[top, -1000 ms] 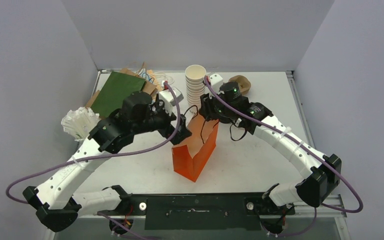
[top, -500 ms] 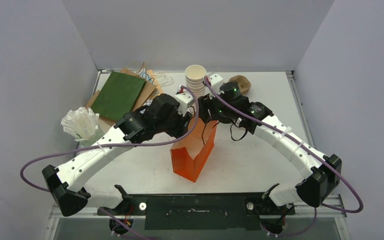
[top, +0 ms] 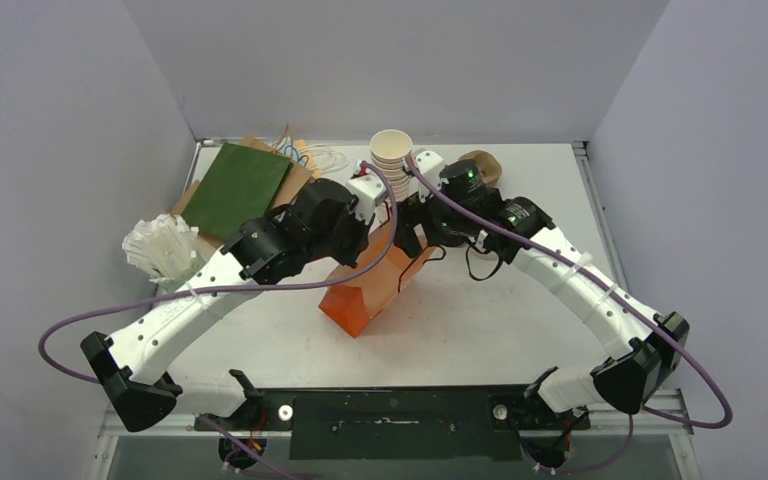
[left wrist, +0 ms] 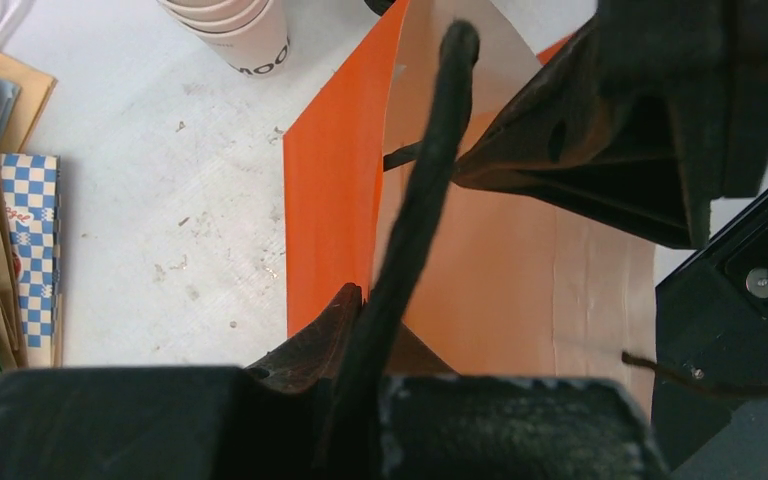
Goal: Pack the takeout coffee
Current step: Open the takeout bag at the center of the board.
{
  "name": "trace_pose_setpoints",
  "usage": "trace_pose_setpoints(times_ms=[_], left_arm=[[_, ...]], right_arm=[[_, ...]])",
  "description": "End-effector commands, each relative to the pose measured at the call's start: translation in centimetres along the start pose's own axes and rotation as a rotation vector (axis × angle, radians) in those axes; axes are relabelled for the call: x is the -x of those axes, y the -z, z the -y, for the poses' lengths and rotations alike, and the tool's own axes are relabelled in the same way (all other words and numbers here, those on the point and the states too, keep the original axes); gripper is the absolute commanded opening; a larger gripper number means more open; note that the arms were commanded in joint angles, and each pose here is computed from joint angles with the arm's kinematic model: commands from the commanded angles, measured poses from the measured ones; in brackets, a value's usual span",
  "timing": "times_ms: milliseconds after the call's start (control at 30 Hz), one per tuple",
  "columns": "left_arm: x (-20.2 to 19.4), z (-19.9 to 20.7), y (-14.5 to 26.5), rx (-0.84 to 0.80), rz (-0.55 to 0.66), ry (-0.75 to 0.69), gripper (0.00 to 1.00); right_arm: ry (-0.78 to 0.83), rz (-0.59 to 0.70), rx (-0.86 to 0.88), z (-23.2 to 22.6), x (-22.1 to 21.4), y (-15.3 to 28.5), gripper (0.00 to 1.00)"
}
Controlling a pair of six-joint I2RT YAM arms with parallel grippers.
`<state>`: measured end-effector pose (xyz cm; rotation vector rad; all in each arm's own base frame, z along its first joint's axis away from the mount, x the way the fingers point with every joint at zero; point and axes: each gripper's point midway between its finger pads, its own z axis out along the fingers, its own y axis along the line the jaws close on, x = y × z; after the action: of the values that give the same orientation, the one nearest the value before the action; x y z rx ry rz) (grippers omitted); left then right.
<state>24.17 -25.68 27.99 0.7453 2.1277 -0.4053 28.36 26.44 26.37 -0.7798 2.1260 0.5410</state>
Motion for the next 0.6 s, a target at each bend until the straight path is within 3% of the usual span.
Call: trace_pose_setpoints(times_ms=[0, 300, 467, 567], left_arm=[[2.4, 0.3, 1.7, -0.021, 0.074, -0.015, 0.0], [1.7, -0.4, 2.9, 0.002, 0.045, -0.029, 0.0], [0.4, -0.8, 3.2, 0.018, -0.004, -0.037, 0.0], [0.0, -1.1, 3.3, 0.036, -0.019, -0.035, 0.0]], right_arm=[[0.029, -0.021, 0.01, -0.6, 0.3, 0.2, 0.85], [-0.044, 0.035, -0.172, 2.3, 1.9, 0.5, 0.51], [-0.082, 0.065, -0.302, 4.4, 2.4, 0.9, 0.52], [-0.089, 0.062, -0.358, 5.3, 2.2, 1.0, 0.6]])
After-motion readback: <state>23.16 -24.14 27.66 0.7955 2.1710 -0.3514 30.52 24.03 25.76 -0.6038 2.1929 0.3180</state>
